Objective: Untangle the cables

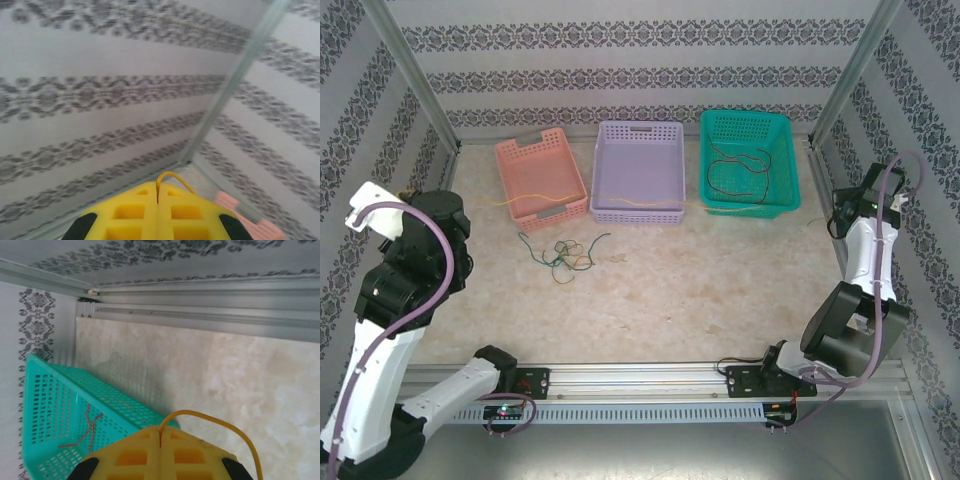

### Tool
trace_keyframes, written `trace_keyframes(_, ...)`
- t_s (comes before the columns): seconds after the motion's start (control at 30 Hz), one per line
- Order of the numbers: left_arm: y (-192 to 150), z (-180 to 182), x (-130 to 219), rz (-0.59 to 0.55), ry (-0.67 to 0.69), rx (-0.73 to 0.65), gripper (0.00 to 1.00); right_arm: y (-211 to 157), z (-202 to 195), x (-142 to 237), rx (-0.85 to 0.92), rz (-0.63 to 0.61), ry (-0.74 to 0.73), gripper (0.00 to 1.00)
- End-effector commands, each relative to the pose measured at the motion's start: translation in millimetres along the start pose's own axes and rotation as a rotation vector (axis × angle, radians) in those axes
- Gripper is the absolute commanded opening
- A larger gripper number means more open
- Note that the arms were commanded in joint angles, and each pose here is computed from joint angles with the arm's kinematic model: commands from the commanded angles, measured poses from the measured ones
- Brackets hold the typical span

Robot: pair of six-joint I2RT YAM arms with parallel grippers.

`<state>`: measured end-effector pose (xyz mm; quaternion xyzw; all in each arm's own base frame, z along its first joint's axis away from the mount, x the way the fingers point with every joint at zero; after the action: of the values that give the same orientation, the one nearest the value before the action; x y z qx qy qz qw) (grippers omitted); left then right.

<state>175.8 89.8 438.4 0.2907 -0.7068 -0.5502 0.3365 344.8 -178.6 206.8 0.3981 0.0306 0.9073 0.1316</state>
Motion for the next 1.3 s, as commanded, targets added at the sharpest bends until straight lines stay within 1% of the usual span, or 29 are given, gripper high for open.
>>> trace_keyframes(0.0, -22, 13, -19, 0.077, 0.081, 0.0, 0.0, -10, 31, 2, -0.039, 0.059, 0.119, 0.0)
trace_keyframes(0.07, -42, -3, -34, 0.206, 0.034, 0.018, 0.0, -27, 54, 1, -0.039, 0.132, 0.21, 0.0)
trace_keyframes(0.17, -76, -45, -48, 0.394, -0.086, 0.011, 0.0, -67, 99, 13, 0.004, 0.263, 0.343, 0.0)
trace_keyframes(0.27, -99, -99, -47, 0.511, -0.327, 0.087, 0.0, -121, 149, 34, 0.045, 0.417, 0.495, 0.0)
trace_keyframes(0.33, -104, -132, -41, 0.547, -0.472, 0.14, 0.0, -158, 179, 51, 0.066, 0.502, 0.574, 0.0)
trace_keyframes(0.4, -104, -160, -33, 0.576, -0.594, 0.146, 0.0, -187, 208, 67, 0.065, 0.575, 0.647, 0.0)
trace_keyframes(0.53, -97, -215, -13, 0.611, -0.802, 0.149, 0.0, -241, 264, 99, 0.073, 0.682, 0.799, 0.0)
trace_keyframes(0.6, -97, -239, -5, 0.631, -0.876, 0.155, 0.0, -270, 284, 108, 0.104, 0.737, 0.84, 0.0)
trace_keyframes(0.67, -99, -265, 1, 0.655, -0.94, 0.161, 0.0, -299, 297, 109, 0.136, 0.779, 0.855, 0.0)
trace_keyframes(0.73, -100, -288, 7, 0.669, -0.995, 0.17, 0.0, -325, 303, 104, 0.159, 0.801, 0.858, 0.0)
trace_keyframes(0.87, -101, -336, 21, 0.684, -1.097, 0.17, 0.0, -366, 314, 90, 0.182, 0.85, 0.876, 0.0)
trace_keyframes(0.93, -110, -354, 22, 0.711, -1.095, 0.149, 0.0, -383, 314, 81, 0.202, 0.861, 0.86, 0.0)
trace_keyframes(1.07, -143, -384, 18, 0.769, -1.086, 0.102, 0.0, -411, 299, 49, 0.222, 0.872, 0.783, 0.0)
trace_keyframes(1.2, -176, -403, 12, 0.814, -1.062, 0.066, 0.0, -432, 281, 24, 0.242, 0.876, 0.719, 0.0)
trace_keyframes(1.27, -197, -412, 6, 0.846, -1.049, 0.054, 0.0, -442, 267, 8, 0.26, 0.878, 0.673, 0.0)
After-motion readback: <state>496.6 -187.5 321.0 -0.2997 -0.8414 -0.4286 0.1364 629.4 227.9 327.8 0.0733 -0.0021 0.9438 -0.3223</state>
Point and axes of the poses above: each hand's point on the last joint's axis, 136 mm out from that joint toward the fingers, its own x axis back along the fingers, its own z axis along the line the jaws close on, y = z × x, the point moved 2 cm from there along x, back along the fingers, and after that the axes turned 9 degrees about -x, right-handed, at the moved point
